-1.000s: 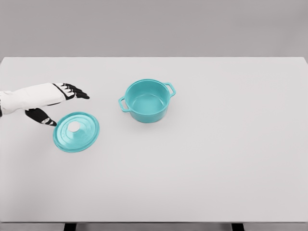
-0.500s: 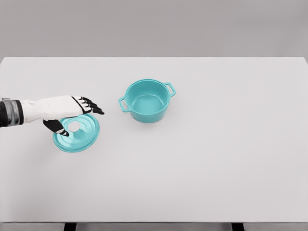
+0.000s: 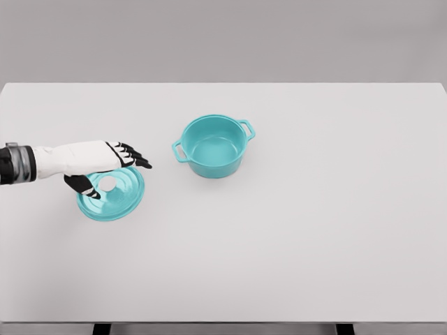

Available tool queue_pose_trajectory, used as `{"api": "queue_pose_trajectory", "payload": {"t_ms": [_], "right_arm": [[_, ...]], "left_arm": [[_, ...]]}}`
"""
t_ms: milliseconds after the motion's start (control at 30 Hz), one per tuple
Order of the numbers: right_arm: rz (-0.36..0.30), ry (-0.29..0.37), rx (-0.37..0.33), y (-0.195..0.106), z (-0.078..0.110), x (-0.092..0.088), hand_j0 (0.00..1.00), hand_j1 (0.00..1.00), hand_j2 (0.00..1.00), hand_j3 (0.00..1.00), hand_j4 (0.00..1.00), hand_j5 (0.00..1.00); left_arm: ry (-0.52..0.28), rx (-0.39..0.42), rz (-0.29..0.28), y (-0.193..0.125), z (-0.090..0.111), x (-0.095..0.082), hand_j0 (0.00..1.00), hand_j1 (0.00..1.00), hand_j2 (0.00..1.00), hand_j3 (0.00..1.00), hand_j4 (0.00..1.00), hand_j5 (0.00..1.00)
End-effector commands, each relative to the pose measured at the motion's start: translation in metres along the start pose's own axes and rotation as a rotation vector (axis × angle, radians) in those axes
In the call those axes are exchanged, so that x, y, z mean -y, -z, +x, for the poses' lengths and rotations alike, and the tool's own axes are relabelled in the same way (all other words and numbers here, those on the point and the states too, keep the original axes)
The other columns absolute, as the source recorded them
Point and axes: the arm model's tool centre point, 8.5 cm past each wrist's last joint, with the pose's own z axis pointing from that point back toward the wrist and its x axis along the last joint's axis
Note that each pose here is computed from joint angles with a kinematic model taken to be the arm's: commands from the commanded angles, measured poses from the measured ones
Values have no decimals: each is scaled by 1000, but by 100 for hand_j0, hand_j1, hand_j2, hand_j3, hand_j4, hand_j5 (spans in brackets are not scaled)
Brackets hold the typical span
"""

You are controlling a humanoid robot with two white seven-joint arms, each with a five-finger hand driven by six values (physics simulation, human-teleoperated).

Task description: Cover the pot with left arm

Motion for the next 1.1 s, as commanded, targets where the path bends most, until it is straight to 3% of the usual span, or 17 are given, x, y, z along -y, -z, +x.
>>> {"api": "queue_pose_trajectory", "payload": {"t_ms": [0,67,167,733,933,1067], "right_arm": [[0,0,0,0,0,0,100,100,100,100,100,100],[1,-2,0,0,0,0,100,100,100,100,100,100],[0,0,0,0,0,0,100,100,100,100,100,100],[0,0,0,0,0,0,100,100,100,100,100,100],[0,0,0,0,0,0,100,100,100,100,100,100],[0,0,0,0,0,0,100,100,100,100,100,100]], "left_arm": [[-5,0,4,0,0,0,100,100,100,100,100,100],[-4,0,2,0,0,0,100,100,100,100,100,100],[-4,1,1,0,0,0,82,82,82,82,82,82],[-11,-42,-38,-9,-10,12,79,79,79,79,79,79],[-27,-19,-53,-4,-5,20,42,42,42,42,42,42],[-29,-17,-67,-3,-5,24,41,41,41,41,41,41]]}}
